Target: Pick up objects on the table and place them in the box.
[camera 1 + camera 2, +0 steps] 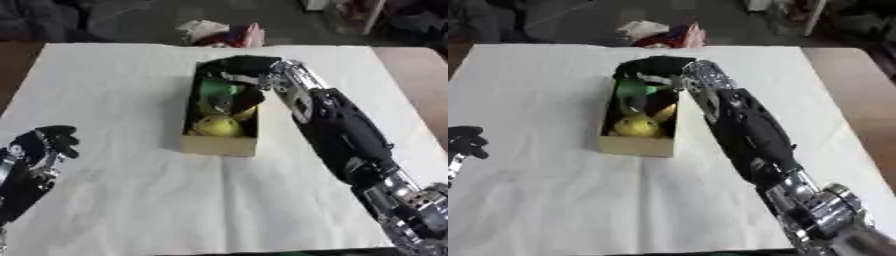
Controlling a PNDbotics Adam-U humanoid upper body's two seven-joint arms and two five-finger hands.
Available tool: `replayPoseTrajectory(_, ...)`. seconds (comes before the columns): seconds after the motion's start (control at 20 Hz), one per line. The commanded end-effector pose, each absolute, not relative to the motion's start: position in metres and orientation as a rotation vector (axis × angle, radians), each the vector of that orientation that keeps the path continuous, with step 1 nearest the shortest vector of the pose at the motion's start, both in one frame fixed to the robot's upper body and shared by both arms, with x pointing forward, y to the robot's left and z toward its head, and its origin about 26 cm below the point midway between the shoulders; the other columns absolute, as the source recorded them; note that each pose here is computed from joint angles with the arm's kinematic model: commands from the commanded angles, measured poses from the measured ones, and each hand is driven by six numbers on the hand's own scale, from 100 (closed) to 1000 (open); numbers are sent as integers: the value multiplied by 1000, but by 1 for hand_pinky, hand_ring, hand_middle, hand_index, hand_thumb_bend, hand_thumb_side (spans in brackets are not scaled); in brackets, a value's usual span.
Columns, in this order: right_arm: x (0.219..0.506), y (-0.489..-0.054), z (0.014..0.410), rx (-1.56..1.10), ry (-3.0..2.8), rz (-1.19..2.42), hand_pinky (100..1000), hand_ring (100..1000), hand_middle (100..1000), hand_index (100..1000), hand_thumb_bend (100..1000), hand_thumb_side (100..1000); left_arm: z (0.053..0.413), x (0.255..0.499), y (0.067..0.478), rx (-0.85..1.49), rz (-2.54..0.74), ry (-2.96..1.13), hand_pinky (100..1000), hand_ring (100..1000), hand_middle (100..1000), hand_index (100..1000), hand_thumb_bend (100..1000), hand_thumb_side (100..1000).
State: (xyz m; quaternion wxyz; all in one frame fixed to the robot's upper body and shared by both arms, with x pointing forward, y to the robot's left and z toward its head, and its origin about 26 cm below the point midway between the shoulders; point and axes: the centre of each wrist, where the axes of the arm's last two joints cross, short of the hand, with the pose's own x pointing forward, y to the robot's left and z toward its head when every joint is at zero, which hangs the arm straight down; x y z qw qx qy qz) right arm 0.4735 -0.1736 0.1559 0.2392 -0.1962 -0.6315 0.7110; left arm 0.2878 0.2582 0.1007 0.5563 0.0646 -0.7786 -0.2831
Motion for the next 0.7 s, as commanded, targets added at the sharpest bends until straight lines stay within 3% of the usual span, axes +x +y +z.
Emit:
replayPoseTrajectory(0.05, 472, -185, 181, -588, -1815, 1891, 955, 975, 970, 992, 100, 704, 107, 289, 260, 168, -675, -1857, 786, 585, 602, 770, 100, 676)
replayPoseTrajectory(0.3, 460, -202, 188, -607, -1945, 1745, 927, 938, 927, 976, 100, 581, 106, 288, 261, 173, -663, -1856, 786, 584, 601, 769, 100, 677)
replayPoseTrajectory(0.4, 453, -214, 185, -613, -2007, 1638, 868, 861, 844, 942, 100, 464, 106, 289, 262, 178, -652, -1861, 785, 583, 598, 766, 100, 675)
replayPoseTrajectory(0.45, 449, -221, 183, -619, -2033, 1574, 855, 846, 828, 935, 100, 454, 106, 289, 262, 182, -644, -1864, 785, 582, 598, 765, 100, 674)
replayPoseTrajectory(0.7, 427, -234, 164, -601, -2127, 1273, 813, 790, 770, 908, 100, 577, 108, 289, 265, 205, -616, -1882, 783, 580, 595, 761, 100, 674)
